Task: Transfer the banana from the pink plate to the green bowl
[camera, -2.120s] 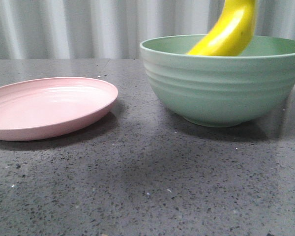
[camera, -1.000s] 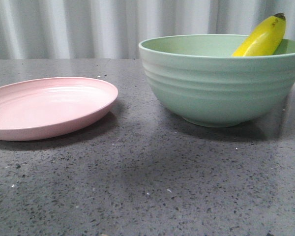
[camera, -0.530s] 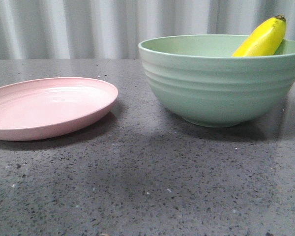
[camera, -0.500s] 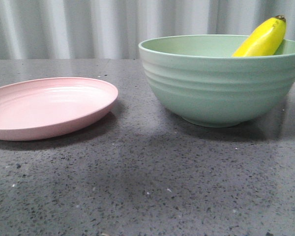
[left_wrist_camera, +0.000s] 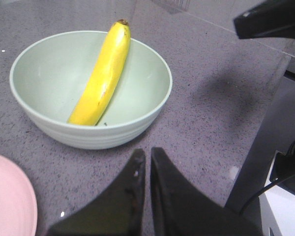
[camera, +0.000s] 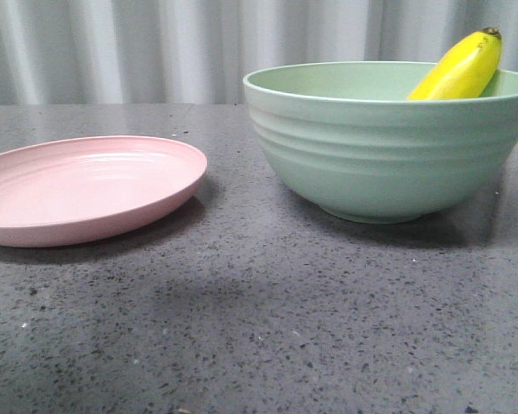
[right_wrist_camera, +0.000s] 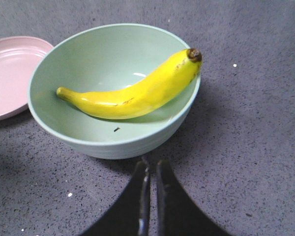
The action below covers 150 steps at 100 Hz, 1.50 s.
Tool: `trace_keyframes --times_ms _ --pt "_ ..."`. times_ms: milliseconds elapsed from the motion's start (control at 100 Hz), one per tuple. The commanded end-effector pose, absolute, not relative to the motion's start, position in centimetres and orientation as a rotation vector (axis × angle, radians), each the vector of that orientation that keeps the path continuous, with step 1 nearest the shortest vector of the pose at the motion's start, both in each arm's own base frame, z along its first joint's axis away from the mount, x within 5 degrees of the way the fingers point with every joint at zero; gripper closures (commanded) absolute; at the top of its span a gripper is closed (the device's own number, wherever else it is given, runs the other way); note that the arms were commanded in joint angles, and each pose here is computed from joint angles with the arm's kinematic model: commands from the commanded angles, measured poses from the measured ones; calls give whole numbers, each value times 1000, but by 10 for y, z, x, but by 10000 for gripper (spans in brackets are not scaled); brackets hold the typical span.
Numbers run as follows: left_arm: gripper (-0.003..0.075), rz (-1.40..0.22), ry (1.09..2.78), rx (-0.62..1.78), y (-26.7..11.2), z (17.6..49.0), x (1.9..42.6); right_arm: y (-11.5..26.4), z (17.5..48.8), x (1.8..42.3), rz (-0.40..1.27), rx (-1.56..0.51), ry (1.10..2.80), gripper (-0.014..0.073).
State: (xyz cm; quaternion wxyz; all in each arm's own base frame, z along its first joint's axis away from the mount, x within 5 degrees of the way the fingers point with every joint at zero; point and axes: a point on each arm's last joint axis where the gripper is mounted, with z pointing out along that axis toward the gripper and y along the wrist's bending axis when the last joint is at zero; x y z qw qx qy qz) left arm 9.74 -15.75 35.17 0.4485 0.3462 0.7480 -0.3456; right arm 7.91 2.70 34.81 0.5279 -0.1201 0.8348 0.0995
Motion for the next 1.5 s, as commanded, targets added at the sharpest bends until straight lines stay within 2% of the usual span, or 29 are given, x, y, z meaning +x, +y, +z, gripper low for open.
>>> trace_keyframes --times_ms 0,210,350,580,1040,1110,1240,1350,1490 --pt "741 -916 1734 751 -142 359 88 22 349 64 239 -263 1803 666" --pt "741 -928 1635 673 -102 325 65 11 320 30 252 -231 1599 666" --pt "741 -935 1594 645 -83 300 54 8 298 20 256 -223 1548 666" --pt "741 -938 1576 634 -72 281 46 9 278 20 264 -237 1648 666" --pt "741 -931 1594 641 -73 274 47 9 278 20 264 -236 1643 666" --pt "741 -876 1563 676 -72 274 48 9 278 20 264 -236 1643 666" --pt "741 -642 1474 791 -69 269 53 9 278 20 264 -236 1643 666" --pt "741 -582 1427 672 -62 262 59 9 278 20 264 -236 1643 666" --pt "741 -468 1273 474 -46 253 63 9 278 20 264 -236 1643 666"
